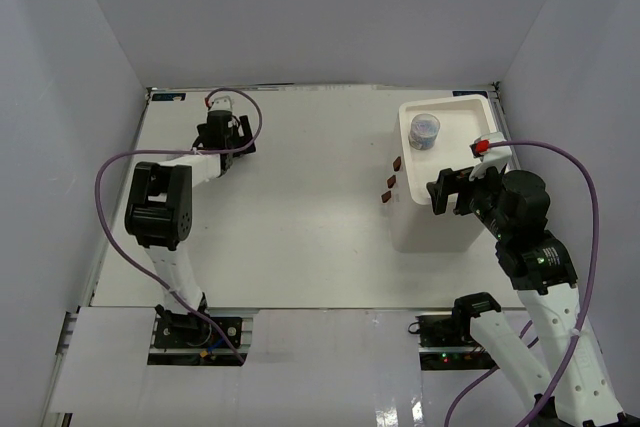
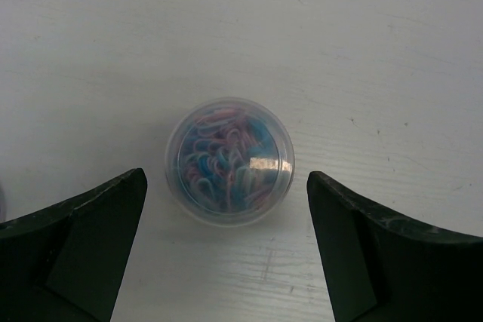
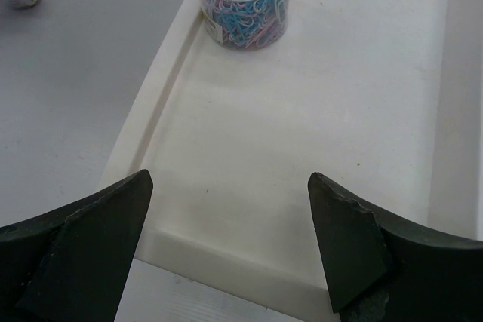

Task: Sort the stationery into containers
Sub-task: Pick up the stationery from the center of the board.

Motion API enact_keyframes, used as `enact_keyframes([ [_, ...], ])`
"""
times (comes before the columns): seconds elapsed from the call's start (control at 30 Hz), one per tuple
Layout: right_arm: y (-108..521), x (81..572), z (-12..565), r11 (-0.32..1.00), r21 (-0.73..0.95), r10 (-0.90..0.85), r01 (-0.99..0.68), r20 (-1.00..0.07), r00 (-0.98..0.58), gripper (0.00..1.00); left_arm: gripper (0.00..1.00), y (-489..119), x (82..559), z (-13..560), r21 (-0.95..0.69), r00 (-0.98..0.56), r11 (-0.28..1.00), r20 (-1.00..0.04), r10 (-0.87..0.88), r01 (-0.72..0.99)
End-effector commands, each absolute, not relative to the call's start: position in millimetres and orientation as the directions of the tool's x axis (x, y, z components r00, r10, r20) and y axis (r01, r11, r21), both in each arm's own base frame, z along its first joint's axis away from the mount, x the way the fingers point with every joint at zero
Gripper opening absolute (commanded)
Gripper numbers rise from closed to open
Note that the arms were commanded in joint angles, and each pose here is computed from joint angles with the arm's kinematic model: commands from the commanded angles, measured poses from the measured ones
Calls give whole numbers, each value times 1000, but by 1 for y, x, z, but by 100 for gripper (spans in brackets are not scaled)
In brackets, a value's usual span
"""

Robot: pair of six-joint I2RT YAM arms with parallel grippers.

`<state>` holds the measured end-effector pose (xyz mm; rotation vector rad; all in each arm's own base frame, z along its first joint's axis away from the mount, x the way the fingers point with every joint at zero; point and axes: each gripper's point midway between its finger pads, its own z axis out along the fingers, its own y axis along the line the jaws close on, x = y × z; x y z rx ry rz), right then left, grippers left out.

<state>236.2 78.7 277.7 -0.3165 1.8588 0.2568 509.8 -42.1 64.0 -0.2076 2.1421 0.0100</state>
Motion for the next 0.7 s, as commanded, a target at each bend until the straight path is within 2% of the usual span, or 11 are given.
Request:
enact_keyframes([
  [0.0,78,238,282,939,-3,-100,-343,-959,-267,90,98,-38,529,83,-62,-463,989,-878,-120,-138],
  [0.1,77,238,281,940,-2,-101,-342,-957,-271,90,98,-38,531,75,-42,-468,991,-878,-99,-131],
  [0.3,77,238,282,940,-4,-102,-341,-957,-271,90,90,-38,533,62,-25,-484,992,-871,-81,-121],
  [0.4,77,238,283,940,-4,-102,-342,-958,-268,90,84,-40,532,67,-29,-466,995,-882,-73,-100],
  [0.5,79,237,283,937,0,-100,-350,-958,-268,90,72,-43,530,76,-31,-436,997,-898,-59,-72],
  [0.67,78,234,288,936,-1,-100,-352,-960,-262,90,64,-55,522,94,-47,-408,999,-912,-39,10],
])
